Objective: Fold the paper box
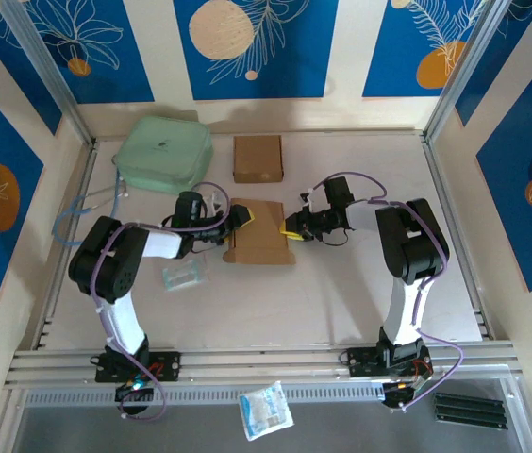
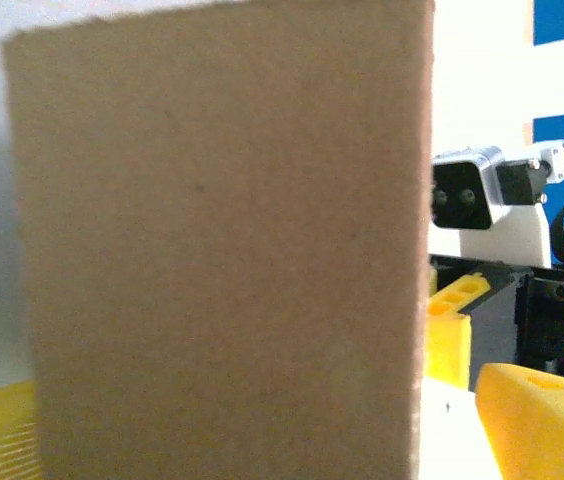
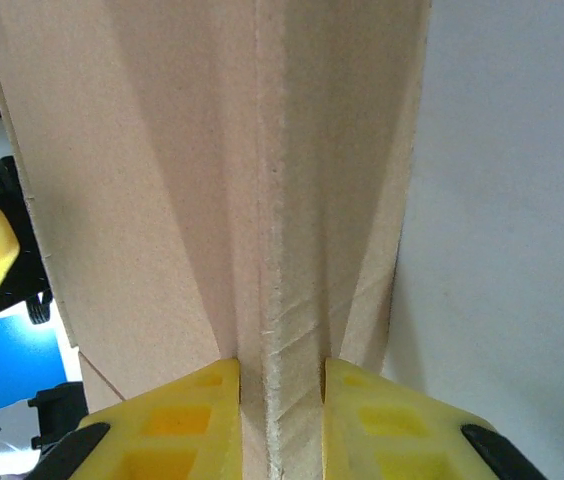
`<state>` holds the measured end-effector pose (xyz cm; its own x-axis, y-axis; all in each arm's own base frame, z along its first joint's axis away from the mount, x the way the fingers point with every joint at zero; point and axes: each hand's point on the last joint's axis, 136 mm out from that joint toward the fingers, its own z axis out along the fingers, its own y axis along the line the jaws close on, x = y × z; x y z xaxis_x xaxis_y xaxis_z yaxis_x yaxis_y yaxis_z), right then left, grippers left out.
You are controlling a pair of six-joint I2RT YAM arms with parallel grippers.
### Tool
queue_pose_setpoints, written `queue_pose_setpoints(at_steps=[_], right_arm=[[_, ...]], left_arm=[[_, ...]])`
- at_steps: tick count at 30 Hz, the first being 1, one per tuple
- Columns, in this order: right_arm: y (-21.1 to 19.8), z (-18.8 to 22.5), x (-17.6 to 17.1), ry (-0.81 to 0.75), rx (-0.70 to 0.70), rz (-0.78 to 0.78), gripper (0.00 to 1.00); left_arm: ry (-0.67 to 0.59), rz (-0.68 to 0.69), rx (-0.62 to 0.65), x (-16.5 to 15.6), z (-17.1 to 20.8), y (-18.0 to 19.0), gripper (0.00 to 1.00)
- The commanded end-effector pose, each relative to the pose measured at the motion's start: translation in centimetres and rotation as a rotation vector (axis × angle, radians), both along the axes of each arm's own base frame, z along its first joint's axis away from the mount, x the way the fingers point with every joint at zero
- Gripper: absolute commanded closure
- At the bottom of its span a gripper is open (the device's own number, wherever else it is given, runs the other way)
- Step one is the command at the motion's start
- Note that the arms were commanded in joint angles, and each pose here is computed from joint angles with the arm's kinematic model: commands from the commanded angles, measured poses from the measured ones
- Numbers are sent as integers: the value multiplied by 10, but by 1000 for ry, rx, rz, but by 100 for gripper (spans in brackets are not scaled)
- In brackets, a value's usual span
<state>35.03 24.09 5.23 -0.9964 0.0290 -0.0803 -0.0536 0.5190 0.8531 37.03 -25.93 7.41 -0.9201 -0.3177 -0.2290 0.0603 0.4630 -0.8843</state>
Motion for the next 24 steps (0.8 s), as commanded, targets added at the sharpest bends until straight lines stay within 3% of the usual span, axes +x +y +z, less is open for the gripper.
queue_pose_setpoints(at_steps=[1,6,14,16,18,22,24], right_arm=[[-10,-25,-7,77,-74,-21,76],[-11,-17,-7,62,-87,-29,71],[-34,44,-12,-155,-200,-145,52],[-37,68,-17,-282,-237,-163,47],[-32,99,-26,-476,-297,-147,36],[-1,150,-53,-917,-367,6,0],[21,171,-71,-1174,-376,106,1]], left_arm=[[-40,-45,-98,-2,25,-16,16],[-50,-56,-74,-4,35,-21,36],[-25,-27,59,-11,47,-6,48],[-35,-15,78,-12,56,-2,50],[-37,-3,84,-11,66,0,54],[-28,49,98,-8,82,6,59],[-37,74,105,-7,92,10,59]])
